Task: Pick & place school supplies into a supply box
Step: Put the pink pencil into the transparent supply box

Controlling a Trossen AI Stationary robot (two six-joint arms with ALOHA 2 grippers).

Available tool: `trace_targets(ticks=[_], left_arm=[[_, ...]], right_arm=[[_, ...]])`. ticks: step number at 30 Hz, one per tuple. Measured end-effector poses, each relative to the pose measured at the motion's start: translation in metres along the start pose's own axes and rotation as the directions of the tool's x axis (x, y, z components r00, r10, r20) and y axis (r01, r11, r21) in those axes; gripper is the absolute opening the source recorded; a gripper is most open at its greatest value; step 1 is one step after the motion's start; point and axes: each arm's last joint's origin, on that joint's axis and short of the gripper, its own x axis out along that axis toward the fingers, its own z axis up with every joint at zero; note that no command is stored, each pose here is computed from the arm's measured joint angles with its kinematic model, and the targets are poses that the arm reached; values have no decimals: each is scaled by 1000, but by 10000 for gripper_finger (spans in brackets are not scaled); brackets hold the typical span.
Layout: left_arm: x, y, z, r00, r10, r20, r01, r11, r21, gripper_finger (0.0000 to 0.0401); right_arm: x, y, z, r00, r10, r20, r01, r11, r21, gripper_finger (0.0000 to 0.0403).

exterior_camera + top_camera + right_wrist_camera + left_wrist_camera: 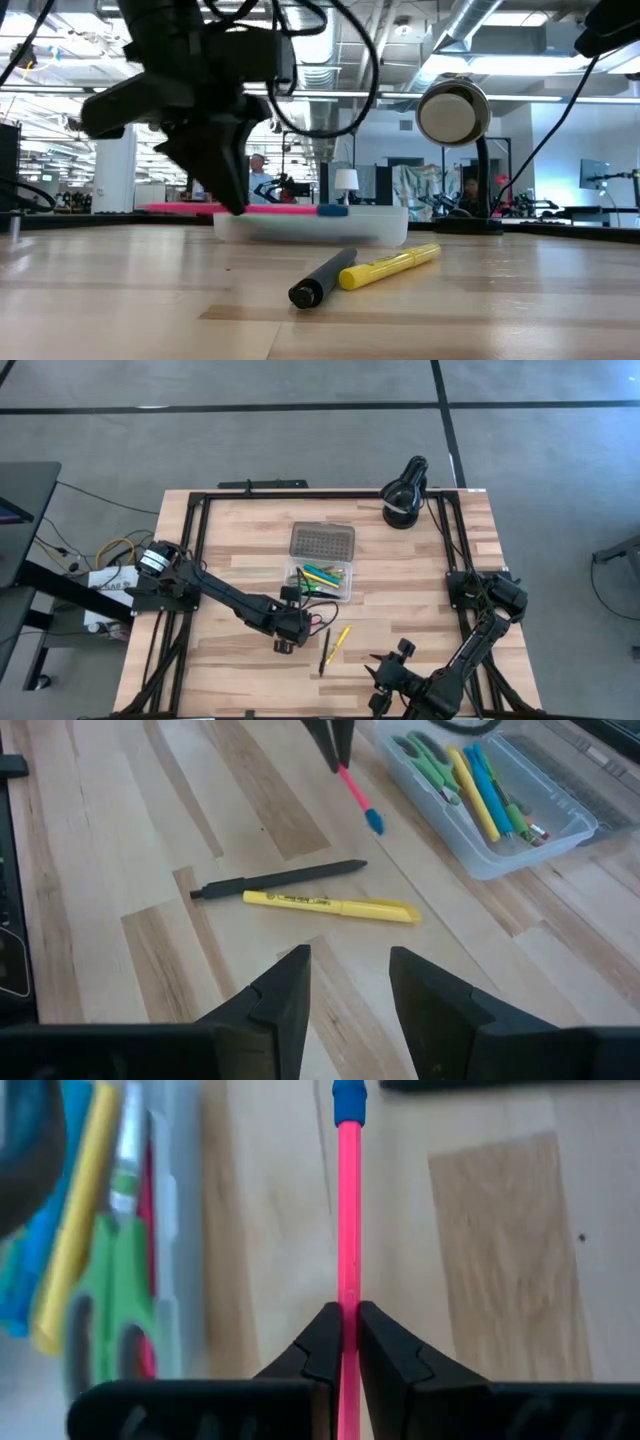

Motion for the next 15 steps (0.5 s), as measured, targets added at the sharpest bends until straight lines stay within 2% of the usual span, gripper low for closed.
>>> trace_targets(ticks=[9,15], left_arm=[[-14,15,25,990,117,79,-120,992,28,16],[-12,49,35,967,240,82,-243,970,26,16]], right_arm=[[0,0,0,1000,0,0,0,1000,0,133],[0,0,0,1000,1,0,-1,1000,1,134]])
